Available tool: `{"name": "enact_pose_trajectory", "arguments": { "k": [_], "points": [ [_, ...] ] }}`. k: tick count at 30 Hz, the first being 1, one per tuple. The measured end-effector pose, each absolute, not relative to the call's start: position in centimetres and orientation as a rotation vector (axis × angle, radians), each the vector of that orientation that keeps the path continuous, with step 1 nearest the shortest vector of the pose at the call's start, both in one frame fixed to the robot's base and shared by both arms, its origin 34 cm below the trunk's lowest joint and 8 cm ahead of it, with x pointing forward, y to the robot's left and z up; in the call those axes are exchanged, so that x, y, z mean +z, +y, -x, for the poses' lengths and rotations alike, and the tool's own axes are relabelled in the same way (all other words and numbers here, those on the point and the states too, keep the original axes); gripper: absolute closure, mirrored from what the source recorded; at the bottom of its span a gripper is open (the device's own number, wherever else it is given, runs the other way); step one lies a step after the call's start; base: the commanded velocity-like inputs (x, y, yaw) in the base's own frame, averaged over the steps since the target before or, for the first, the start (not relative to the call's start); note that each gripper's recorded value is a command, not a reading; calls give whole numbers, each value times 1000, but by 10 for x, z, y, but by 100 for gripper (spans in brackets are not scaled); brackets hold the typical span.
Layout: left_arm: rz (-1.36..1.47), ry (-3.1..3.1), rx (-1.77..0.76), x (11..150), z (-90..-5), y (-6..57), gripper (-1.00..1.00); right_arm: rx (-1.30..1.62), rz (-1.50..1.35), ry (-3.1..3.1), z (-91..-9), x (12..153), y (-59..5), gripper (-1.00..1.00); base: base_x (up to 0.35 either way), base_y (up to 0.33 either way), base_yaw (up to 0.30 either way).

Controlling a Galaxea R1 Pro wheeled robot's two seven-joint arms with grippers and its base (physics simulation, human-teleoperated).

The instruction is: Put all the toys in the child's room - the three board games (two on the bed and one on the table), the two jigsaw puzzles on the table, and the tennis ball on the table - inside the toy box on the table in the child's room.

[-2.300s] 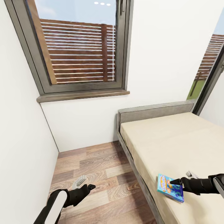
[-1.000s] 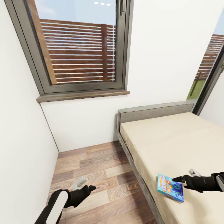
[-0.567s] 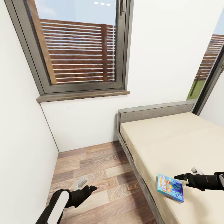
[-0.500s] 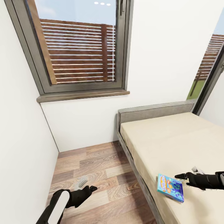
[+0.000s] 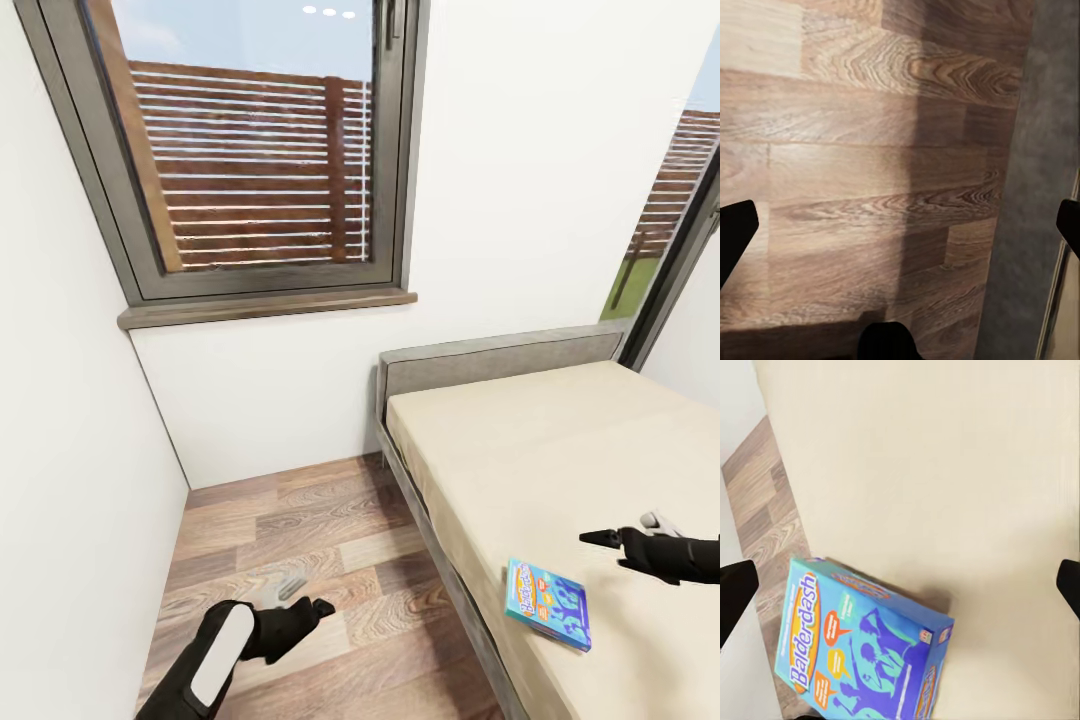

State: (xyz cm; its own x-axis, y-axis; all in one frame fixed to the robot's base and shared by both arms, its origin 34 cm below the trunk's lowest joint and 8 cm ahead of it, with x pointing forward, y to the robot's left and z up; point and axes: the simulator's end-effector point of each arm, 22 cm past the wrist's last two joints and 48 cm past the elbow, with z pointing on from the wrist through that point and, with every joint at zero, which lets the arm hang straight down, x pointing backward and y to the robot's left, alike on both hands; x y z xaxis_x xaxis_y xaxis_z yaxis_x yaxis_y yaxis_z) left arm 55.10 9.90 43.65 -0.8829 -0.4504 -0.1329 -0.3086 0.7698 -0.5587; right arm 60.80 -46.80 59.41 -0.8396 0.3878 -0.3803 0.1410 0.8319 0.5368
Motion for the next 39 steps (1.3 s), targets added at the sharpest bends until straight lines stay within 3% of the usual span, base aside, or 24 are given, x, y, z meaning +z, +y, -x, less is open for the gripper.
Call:
{"name": "enact_pose_trajectory", "arguments": {
  "k": [8,39],
  "points": [
    [538,2617,-829,445,-577,57,-100,614,-439,2487,-620,607,-490,-100,0,0,0],
    [548,2502,-921,463,-597,41,-100,537,-305,2392,-646,644,-485,-100,0,0,-17]
  ]
}}
